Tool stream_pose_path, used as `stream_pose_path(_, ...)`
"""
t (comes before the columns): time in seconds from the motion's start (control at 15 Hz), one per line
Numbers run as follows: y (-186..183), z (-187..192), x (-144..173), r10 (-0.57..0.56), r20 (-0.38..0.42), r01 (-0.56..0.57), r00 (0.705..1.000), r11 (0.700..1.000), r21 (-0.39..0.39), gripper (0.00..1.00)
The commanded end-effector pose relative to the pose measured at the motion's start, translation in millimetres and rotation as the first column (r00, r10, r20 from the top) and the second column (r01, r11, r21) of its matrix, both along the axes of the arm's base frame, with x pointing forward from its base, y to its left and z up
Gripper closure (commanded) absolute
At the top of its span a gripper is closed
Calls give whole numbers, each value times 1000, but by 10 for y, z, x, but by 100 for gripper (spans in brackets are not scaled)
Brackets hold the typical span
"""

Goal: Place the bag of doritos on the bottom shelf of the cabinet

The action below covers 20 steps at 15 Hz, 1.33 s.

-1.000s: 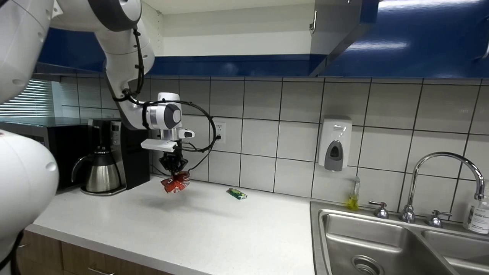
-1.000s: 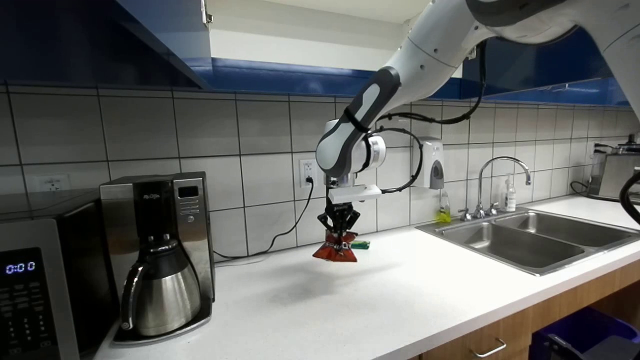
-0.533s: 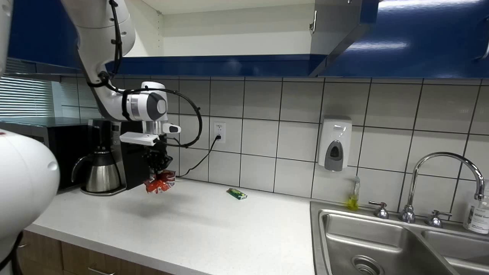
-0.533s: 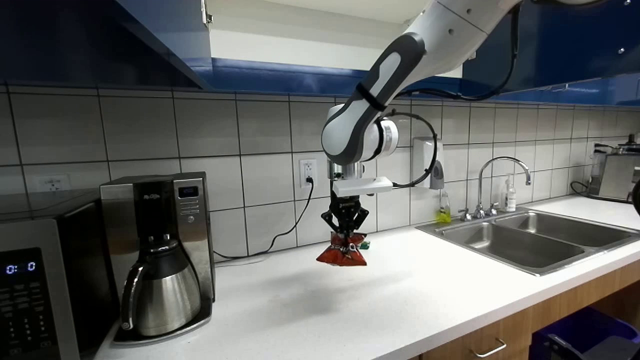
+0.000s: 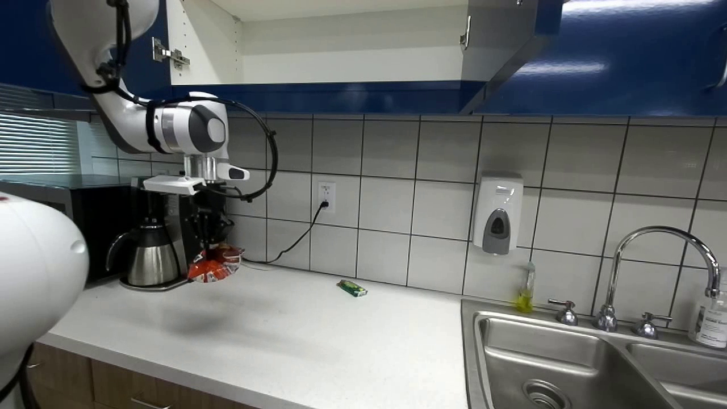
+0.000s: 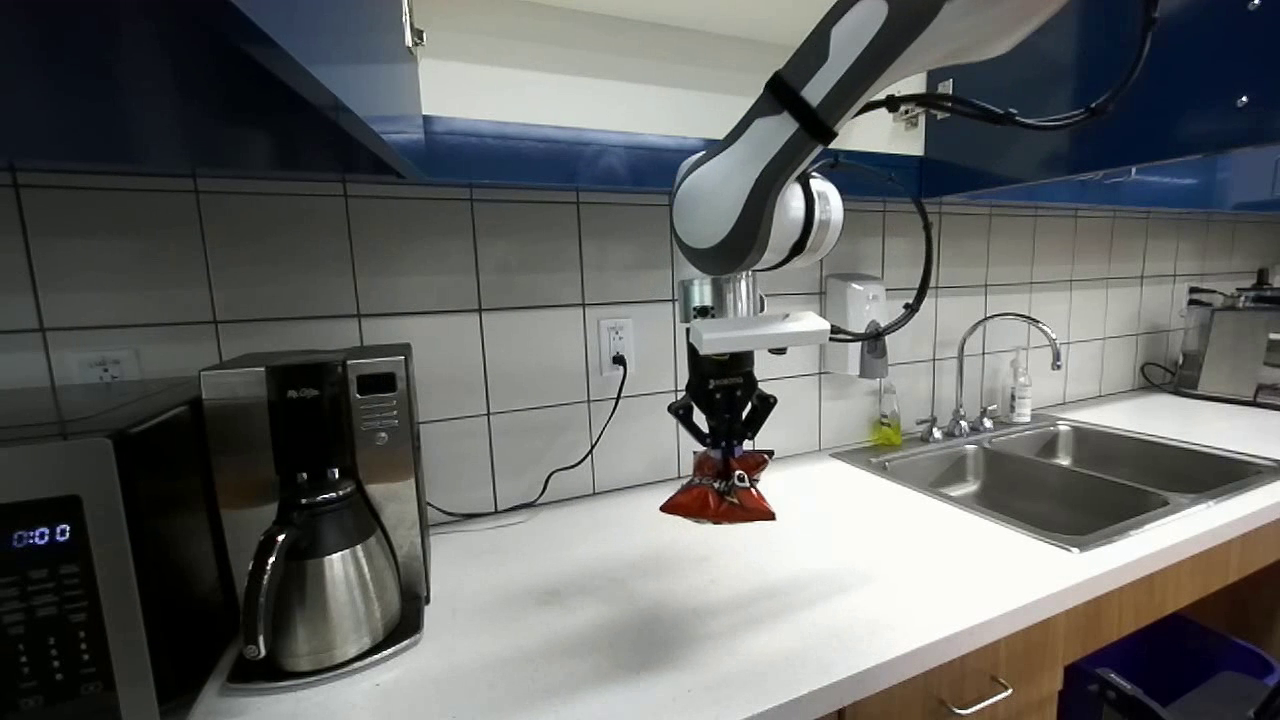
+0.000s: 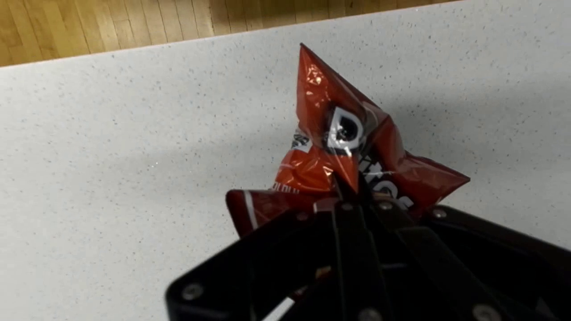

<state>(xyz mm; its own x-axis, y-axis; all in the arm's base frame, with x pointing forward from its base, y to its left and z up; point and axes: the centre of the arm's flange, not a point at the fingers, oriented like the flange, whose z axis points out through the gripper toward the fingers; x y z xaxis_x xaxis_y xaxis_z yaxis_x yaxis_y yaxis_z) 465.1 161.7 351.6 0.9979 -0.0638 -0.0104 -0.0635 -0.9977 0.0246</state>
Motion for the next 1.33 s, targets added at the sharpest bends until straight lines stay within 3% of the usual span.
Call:
stream_pose_path(0.0, -109, 281, -318, -52, -6, 52, 999, 999, -10, 100)
stream_pose_path(0.53, -324, 1086, -281, -80, 33, 82, 996, 996, -38, 100)
stream_pose_path(1.27, -121, 2301, -232, -64, 110, 70, 992, 996, -60, 100)
